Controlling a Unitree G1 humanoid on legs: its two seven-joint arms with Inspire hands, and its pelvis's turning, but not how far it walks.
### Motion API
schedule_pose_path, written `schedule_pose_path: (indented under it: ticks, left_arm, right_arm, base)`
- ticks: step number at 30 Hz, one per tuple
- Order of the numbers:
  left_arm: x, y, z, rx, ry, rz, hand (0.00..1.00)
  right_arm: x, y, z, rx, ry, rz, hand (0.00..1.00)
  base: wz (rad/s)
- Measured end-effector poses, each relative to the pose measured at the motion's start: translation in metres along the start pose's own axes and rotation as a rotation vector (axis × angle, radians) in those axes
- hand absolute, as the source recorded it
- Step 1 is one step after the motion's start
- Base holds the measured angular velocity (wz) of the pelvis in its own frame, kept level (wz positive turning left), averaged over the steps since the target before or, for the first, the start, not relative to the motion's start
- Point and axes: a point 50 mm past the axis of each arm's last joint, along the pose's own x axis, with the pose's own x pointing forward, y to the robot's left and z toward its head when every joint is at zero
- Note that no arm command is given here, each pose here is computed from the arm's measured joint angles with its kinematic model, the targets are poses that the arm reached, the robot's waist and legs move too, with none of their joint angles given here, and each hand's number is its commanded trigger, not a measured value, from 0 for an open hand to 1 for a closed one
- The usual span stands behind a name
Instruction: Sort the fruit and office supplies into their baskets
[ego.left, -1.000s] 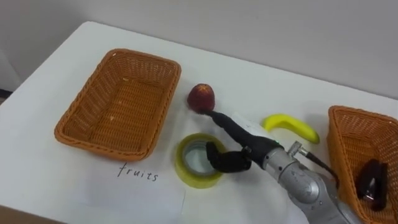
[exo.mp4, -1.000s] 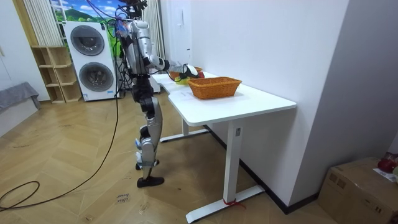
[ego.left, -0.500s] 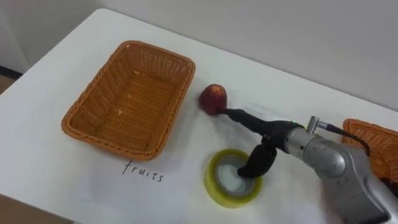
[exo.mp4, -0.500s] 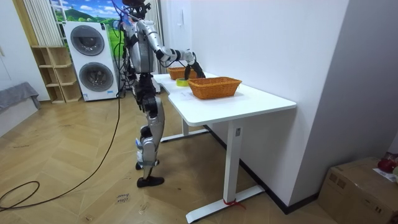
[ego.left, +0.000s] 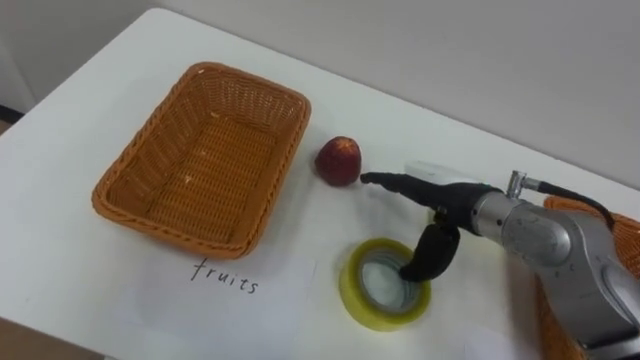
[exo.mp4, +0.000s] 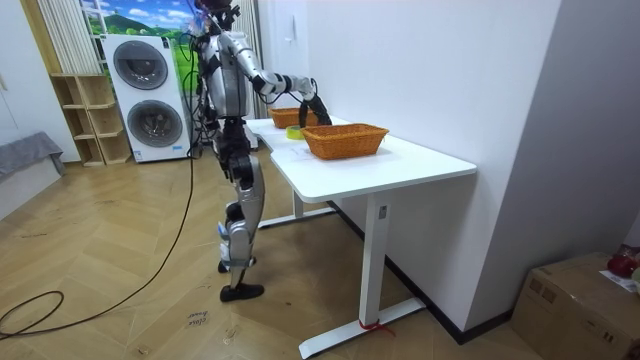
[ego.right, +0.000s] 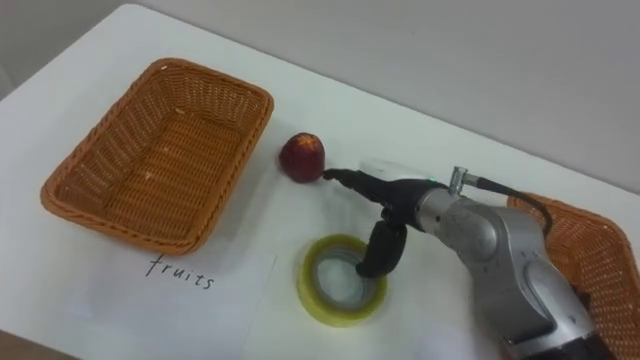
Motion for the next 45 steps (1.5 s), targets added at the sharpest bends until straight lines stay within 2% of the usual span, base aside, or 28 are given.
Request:
schedule_pose_path:
  ticks: [16,24,32,33,34,45]
  left_arm:
    - [0.002,0.0,-0.001,0.006,0.014,-0.022,0.0]
    - [0.005,0.002,0.016,0.018,-0.033,-0.016,0.0]
    - [0.005,0.003,0.017,0.025,-0.038,-0.004,0.0]
    - [0.006,0.003,0.018,0.026,-0.04,-0.003,0.0]
    - [0.005,0.003,0.018,0.03,-0.042,-0.003,0.0]
    - [0.003,-0.003,0.021,0.077,-0.066,0.004,0.0]
  right_arm:
    - [-0.002,-0.003,0.005,-0.016,-0.008,0.034,0.0]
    - [-0.002,0.011,0.001,0.021,0.002,0.072,0.0]
    - [-0.002,0.022,-0.001,0.041,0.006,0.1,0.0]
    - [-0.002,0.025,-0.001,0.047,0.006,0.104,0.54]
    - [-0.002,0.026,-0.001,0.05,0.006,0.103,1.0]
    - [0.0,0.026,0.0,0.063,0.001,0.05,1.0]
  base:
    - [-0.02]
    - [0.01]
    - [0.02]
    - [0.0]
    - [0.0]
    - [0.0]
